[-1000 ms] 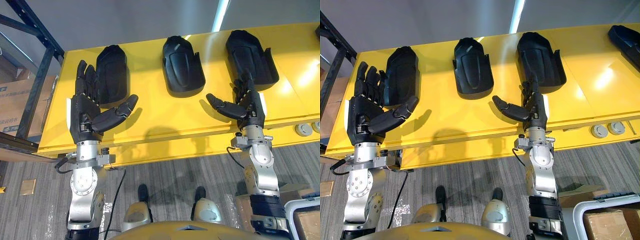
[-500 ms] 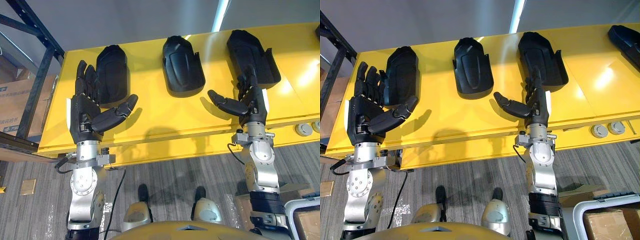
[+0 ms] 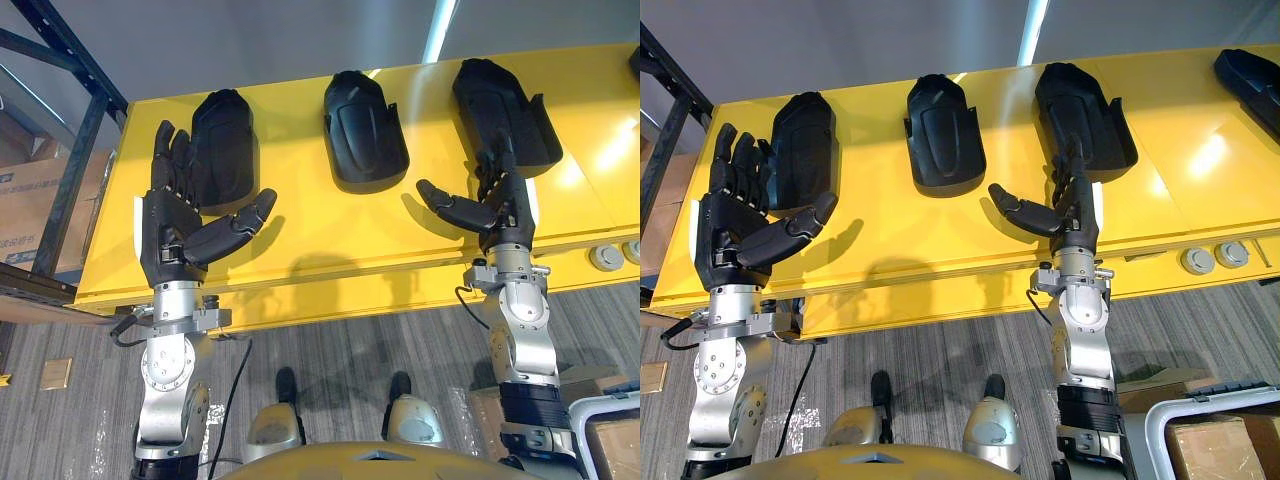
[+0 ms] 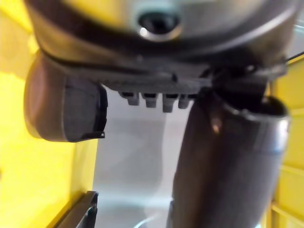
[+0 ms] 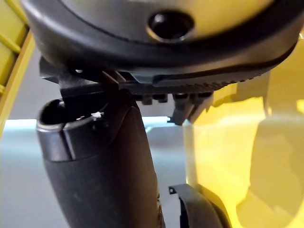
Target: Walk over and take three plastic housings, then place them on the shelf
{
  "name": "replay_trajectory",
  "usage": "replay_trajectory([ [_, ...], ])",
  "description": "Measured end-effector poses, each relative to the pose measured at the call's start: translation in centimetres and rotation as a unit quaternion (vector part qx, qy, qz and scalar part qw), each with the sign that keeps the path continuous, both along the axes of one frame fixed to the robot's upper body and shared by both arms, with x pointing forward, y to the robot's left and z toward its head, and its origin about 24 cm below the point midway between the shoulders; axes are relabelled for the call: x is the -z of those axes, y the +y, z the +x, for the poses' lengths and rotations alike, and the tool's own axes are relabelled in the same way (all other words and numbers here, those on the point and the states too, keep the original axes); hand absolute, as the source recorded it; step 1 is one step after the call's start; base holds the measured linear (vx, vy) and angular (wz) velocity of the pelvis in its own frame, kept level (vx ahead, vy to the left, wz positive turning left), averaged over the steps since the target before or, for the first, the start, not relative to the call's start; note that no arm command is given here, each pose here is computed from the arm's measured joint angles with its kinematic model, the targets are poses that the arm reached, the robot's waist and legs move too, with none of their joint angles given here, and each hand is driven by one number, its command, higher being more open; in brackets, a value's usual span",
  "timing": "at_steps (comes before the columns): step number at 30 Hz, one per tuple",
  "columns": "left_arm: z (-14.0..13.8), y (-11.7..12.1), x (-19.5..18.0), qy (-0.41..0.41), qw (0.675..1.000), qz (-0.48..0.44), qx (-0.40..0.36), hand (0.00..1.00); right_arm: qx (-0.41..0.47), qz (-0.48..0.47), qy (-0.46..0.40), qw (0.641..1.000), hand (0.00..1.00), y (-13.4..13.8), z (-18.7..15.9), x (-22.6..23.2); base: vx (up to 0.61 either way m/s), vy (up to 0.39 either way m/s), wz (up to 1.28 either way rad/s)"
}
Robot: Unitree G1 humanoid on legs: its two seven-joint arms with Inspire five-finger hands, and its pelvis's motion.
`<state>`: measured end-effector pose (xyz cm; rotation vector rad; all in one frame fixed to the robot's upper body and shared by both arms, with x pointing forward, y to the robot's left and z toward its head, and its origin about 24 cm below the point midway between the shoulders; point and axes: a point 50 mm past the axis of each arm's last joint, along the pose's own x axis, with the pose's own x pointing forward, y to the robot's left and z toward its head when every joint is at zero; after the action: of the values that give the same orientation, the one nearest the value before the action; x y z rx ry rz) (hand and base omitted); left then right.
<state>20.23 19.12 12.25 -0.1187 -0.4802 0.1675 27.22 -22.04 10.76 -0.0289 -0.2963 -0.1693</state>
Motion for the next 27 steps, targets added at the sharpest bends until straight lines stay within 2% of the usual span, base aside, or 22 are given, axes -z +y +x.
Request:
replay_trajectory([
  [6, 0.0, 0.0, 0.0, 0.0, 1.0, 0.0, 0.0, 1.0, -0.043, -0.009, 0.001, 0.999, 1.0, 0.4, 0.0, 0.0, 0.0, 0.0, 0.0],
  [13, 0.0, 0.0, 0.0, 0.0, 1.0, 0.001, 0.002, 1.0, -0.108, -0.025, 0.0, 0.994, 1.0, 2.0, 0.5, -0.2, 0.0, 0.0, 0.01],
  [27, -0.1, 0.2, 0.3, 0.008, 1.0, 0.0, -0.006, 1.0, -0.127, -0.028, 0.011, 0.991, 1.0, 2.9, 1.2, 0.2, 0.0, -0.005, 0.06],
])
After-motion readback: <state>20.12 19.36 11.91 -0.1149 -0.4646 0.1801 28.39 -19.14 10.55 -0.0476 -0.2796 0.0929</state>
